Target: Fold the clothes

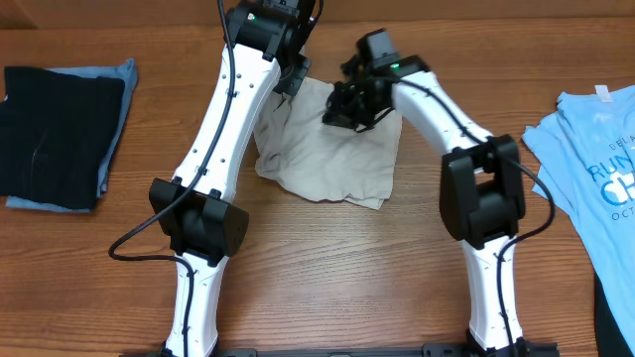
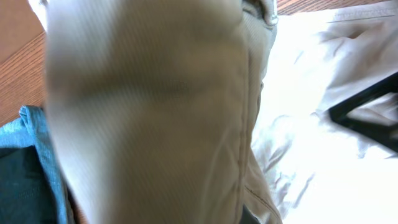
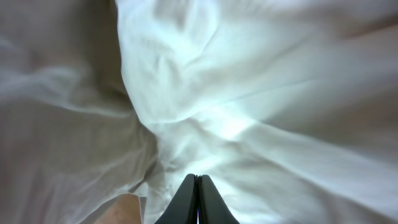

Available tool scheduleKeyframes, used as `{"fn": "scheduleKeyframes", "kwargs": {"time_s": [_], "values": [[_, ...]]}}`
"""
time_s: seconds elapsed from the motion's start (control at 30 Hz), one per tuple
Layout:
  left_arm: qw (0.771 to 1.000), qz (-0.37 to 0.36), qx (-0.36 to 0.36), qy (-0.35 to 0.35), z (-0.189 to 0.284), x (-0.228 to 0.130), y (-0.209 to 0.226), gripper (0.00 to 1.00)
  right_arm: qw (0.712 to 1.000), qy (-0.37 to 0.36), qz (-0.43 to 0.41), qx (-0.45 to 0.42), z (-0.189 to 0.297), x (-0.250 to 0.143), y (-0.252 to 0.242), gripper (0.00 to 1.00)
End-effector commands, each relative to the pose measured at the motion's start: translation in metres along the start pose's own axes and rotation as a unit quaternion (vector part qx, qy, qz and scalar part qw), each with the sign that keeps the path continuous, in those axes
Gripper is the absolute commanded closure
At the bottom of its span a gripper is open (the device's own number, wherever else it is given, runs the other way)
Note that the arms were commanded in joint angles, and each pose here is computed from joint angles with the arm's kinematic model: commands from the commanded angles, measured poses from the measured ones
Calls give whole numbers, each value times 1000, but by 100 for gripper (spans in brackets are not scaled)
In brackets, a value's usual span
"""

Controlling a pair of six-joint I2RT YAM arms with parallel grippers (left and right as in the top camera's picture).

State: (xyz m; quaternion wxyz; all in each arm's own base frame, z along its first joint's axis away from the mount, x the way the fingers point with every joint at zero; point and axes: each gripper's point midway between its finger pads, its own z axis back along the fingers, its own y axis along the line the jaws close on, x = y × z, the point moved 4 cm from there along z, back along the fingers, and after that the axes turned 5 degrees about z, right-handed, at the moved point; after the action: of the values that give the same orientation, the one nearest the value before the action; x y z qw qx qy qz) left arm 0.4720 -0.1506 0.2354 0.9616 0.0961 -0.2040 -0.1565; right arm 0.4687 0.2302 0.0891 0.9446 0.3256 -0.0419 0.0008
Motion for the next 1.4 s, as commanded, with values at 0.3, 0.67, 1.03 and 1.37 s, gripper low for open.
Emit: {"fn": "scheduleKeyframes", "kwargs": {"time_s": [0.3, 0.67, 1.03, 1.37], "values": [[994, 22, -98, -34, 42, 3, -20, 96, 963, 41, -99, -248, 47, -37, -132, 96], [988, -17, -151, 3, 31, -12, -72, 96, 962, 45, -100, -249, 28, -48, -150, 96], [981, 17, -193, 22, -6, -23, -139, 96, 963, 45, -100, -248, 27, -48, -150, 96], [965, 45, -255, 37, -14, -27, -162, 92, 962, 48, -101, -249, 28, -50, -150, 96]]}}
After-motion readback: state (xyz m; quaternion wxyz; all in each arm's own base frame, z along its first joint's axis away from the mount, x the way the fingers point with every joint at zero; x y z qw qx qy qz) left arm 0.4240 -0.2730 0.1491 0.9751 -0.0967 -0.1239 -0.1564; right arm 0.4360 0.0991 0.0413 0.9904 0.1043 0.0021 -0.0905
